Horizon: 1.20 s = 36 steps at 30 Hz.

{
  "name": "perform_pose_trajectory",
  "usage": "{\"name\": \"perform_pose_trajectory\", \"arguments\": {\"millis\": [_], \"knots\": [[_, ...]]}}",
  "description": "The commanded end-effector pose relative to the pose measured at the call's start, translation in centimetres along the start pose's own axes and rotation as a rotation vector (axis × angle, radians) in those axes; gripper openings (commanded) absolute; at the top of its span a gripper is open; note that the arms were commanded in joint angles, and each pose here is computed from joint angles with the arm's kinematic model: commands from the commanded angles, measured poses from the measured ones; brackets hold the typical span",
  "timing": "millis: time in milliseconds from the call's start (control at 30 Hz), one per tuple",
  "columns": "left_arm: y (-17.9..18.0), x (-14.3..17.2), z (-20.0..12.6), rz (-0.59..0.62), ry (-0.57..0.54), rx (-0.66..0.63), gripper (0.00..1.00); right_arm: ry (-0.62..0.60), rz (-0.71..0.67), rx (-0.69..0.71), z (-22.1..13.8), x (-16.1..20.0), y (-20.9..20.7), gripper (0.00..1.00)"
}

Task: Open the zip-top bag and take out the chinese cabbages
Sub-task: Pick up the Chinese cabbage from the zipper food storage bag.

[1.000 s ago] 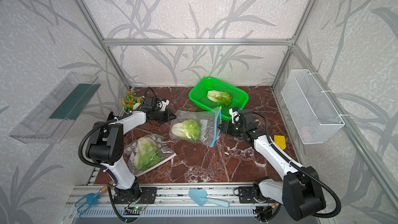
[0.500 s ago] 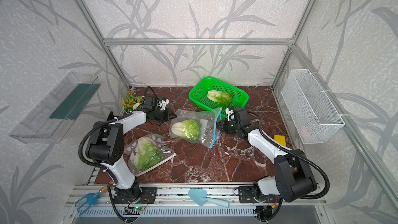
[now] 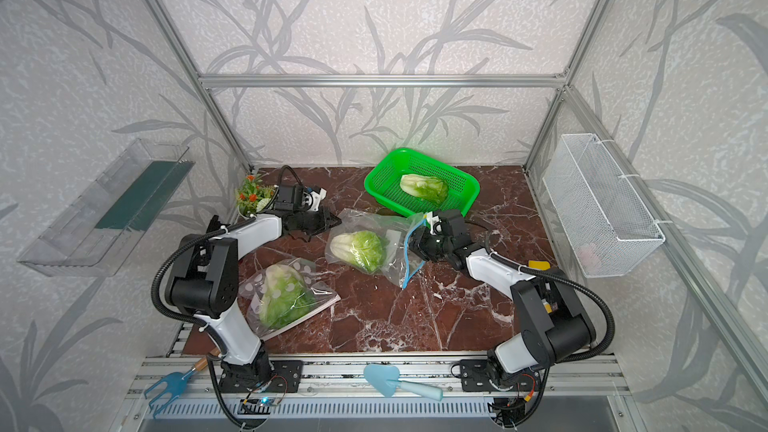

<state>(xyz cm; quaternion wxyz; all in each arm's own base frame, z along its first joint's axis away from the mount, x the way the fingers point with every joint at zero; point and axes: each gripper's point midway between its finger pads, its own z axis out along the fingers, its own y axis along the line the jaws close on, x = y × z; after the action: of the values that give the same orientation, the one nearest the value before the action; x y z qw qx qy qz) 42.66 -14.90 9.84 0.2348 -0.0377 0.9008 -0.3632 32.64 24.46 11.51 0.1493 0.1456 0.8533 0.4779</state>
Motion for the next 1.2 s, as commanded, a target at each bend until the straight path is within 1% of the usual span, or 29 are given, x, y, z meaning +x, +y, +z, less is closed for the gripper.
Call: {"name": "perform_pose_trajectory", "arguments": {"millis": [0,133,267,367,400,467,600,767,900,1033,1100,1167], "knots": [[-0.1,0.1,0.1,-0.009,-0.007,0.024,0.00,0.012,0.026,-0.049,1.2,0.7,0.9,0.42],[-0.3,0.0,0.0,-0.008,-0.010,0.029,0.00,0.016,0.067,-0.089,2.6,1.0,1.0,0.43],[-0.3,0.1,-0.2,-0.002,-0.013,0.028,0.00,0.014,0.109,-0.098,3.9,1.3,0.8,0.43],[-0.3,0.1,-0.2,-0.003,-0.019,0.030,0.00,0.016,0.131,-0.134,4.7,1.6,1.7,0.43],[-0.4,0.0,-0.3,-0.002,-0.021,0.032,0.00,0.023,0.154,-0.122,5.5,1.7,0.9,0.43],[-0.6,0.0,-0.4,0.004,-0.024,0.037,0.00,0.011,0.165,-0.122,5.8,1.6,0.8,0.43],[-0.6,0.2,-0.5,0.009,-0.026,0.039,0.00,-0.016,0.158,-0.122,6.1,1.1,1.0,0.43],[-0.8,0.2,-0.6,0.019,-0.026,0.048,0.00,0.004,0.146,-0.146,6.7,1.1,2.4,0.43],[-0.9,0.6,-0.8,0.036,-0.017,0.052,0.00,-0.014,0.161,-0.148,6.0,0.4,2.1,0.39],[-1.7,0.7,-0.9,0.064,-0.006,0.091,0.00,-0.028,0.154,-0.138,5.3,-0.4,2.1,0.39],[-2.1,0.6,-1.0,0.078,-0.006,0.106,0.00,-0.011,0.138,-0.159,5.6,-0.6,2.9,0.39],[-2.3,0.5,-1.1,0.091,-0.007,0.117,0.00,0.032,0.125,-0.180,6.3,-0.2,3.9,0.38]]}}
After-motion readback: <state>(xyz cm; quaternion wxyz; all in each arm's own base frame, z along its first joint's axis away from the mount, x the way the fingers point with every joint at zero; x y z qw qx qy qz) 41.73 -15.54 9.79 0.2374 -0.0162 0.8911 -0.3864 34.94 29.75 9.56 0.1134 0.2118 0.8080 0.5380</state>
